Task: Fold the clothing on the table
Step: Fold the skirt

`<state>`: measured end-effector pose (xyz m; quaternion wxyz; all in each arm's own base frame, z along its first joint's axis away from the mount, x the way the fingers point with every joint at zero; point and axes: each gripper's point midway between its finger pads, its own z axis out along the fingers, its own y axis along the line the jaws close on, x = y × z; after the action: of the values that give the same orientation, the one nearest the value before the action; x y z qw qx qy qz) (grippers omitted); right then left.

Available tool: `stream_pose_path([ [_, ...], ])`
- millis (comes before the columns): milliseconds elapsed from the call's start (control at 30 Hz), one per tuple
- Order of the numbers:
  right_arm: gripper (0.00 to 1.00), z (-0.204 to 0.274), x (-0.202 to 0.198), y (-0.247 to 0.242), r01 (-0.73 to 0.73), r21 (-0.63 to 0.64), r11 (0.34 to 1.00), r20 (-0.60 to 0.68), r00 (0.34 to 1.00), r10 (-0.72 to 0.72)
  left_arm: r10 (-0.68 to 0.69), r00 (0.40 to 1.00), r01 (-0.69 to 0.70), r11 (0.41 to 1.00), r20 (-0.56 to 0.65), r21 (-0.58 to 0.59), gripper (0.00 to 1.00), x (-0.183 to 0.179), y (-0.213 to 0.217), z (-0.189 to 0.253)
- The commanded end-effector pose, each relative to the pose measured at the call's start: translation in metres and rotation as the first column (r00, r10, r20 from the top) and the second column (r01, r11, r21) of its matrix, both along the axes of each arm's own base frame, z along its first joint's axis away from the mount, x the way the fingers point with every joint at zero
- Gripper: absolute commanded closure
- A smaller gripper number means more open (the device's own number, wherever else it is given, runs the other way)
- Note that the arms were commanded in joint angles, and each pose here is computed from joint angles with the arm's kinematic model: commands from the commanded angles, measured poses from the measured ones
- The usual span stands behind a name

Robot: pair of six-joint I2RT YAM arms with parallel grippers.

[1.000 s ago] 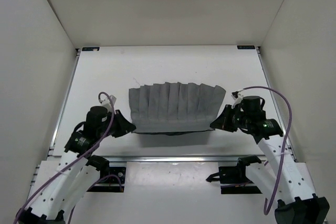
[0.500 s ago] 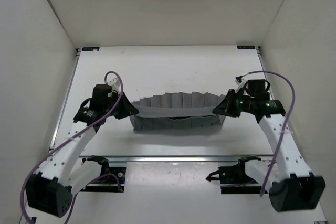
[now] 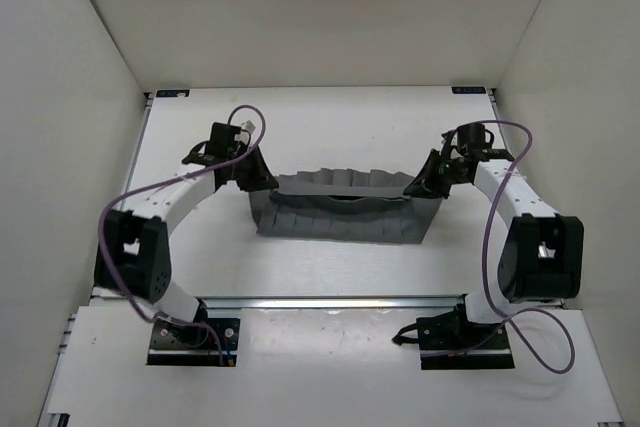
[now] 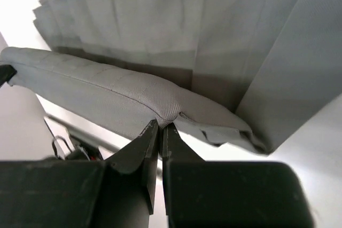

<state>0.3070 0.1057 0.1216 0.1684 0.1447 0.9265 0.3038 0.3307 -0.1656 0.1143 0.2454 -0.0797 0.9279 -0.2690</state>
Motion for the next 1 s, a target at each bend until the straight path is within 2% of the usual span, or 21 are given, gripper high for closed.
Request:
stream_pose_path([
  [0,1.0,-0.005,0.049,-0.042,0.143,-0.101,0.985,0.083,0.987,-0.135,0.068,0.995,-0.073,0.994,0.067,0.076,0.73,0.051,0.026,-0.004],
  [33,0.95,-0.004,0.06,-0.042,0.149,-0.074,0.986,0.106,0.984,-0.14,0.069,0.996,-0.072,0.996,0.057,0.049,0.5,0.061,0.023,-0.008],
  [67,0.82,-0.006,0.066,-0.041,0.153,-0.063,0.986,0.111,0.983,-0.145,0.08,0.995,-0.081,0.996,0.052,0.036,0.43,0.065,0.027,-0.008],
  [100,0.7,0.003,0.078,-0.041,0.15,-0.057,0.987,0.162,0.977,-0.139,0.087,0.995,-0.088,0.996,0.054,0.017,0.42,0.073,0.028,-0.009],
  [167,0.6,0.012,0.092,-0.046,0.181,-0.102,0.978,0.227,0.961,-0.155,0.108,0.991,-0.109,0.994,0.073,0.007,0.33,0.079,0.033,-0.004],
  [200,0.54,0.016,0.093,-0.05,0.205,-0.137,0.969,0.245,0.955,-0.168,0.126,0.989,-0.127,0.992,0.072,0.003,0.31,0.079,0.037,-0.004],
  [267,0.47,0.023,0.092,-0.055,0.225,-0.178,0.958,0.274,0.946,-0.171,0.148,0.985,-0.15,0.989,0.091,0.015,0.3,0.076,0.046,0.003],
  [367,0.43,0.019,0.071,-0.065,0.25,-0.245,0.937,0.235,0.953,-0.192,0.127,0.988,-0.133,0.989,0.084,0.064,0.28,0.05,0.05,-0.002],
  [467,0.42,-0.012,0.03,-0.068,0.254,-0.284,0.925,0.135,0.965,-0.224,0.1,0.994,-0.105,0.988,0.05,0.109,0.29,0.016,0.05,-0.02],
  [567,0.4,-0.03,-0.006,-0.067,0.268,-0.272,0.924,0.086,0.963,-0.254,0.105,0.994,-0.104,0.986,-0.001,0.133,0.28,-0.015,0.053,-0.046],
  [633,0.4,-0.03,-0.018,-0.068,0.291,-0.276,0.916,0.106,0.956,-0.272,0.099,0.994,-0.093,0.985,-0.037,0.144,0.28,-0.035,0.053,-0.063],
  [733,0.37,-0.037,-0.036,-0.062,0.28,-0.275,0.92,0.086,0.96,-0.266,0.121,0.992,-0.116,0.988,-0.045,0.099,0.26,-0.049,0.047,-0.073],
  [967,0.37,-0.054,-0.062,-0.059,0.278,-0.279,0.919,0.045,0.96,-0.277,0.187,0.982,-0.187,0.982,-0.022,0.002,0.26,-0.039,0.027,-0.078],
])
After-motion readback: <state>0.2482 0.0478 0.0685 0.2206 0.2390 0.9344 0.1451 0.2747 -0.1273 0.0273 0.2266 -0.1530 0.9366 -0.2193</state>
